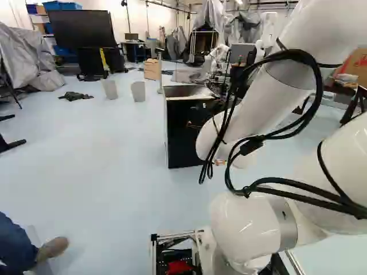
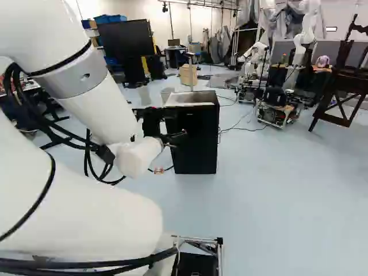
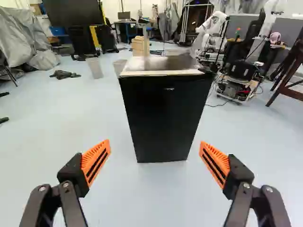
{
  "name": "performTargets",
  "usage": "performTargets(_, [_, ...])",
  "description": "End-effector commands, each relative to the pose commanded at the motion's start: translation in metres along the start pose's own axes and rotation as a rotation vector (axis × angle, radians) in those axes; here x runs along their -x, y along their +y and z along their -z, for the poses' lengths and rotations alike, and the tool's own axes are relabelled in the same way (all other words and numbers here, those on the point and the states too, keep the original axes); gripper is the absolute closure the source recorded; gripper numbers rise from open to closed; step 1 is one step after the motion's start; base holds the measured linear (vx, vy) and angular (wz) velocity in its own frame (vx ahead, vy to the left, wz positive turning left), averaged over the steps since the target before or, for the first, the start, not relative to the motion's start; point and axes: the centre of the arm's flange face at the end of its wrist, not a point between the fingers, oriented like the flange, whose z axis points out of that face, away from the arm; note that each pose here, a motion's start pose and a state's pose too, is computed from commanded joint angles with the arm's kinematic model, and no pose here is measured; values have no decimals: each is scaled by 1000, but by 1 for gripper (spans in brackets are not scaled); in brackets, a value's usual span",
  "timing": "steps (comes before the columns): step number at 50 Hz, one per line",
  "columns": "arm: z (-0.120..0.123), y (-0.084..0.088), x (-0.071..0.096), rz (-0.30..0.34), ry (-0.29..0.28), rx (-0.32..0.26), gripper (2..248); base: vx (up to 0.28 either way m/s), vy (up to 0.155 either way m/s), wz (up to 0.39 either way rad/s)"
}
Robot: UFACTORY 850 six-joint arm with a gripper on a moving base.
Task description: Grab a drink from the fridge
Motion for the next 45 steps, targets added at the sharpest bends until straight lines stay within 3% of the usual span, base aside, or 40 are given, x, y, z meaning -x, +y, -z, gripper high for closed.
performTargets(45, [0,0,0,0,0,0,3,25,3,-4])
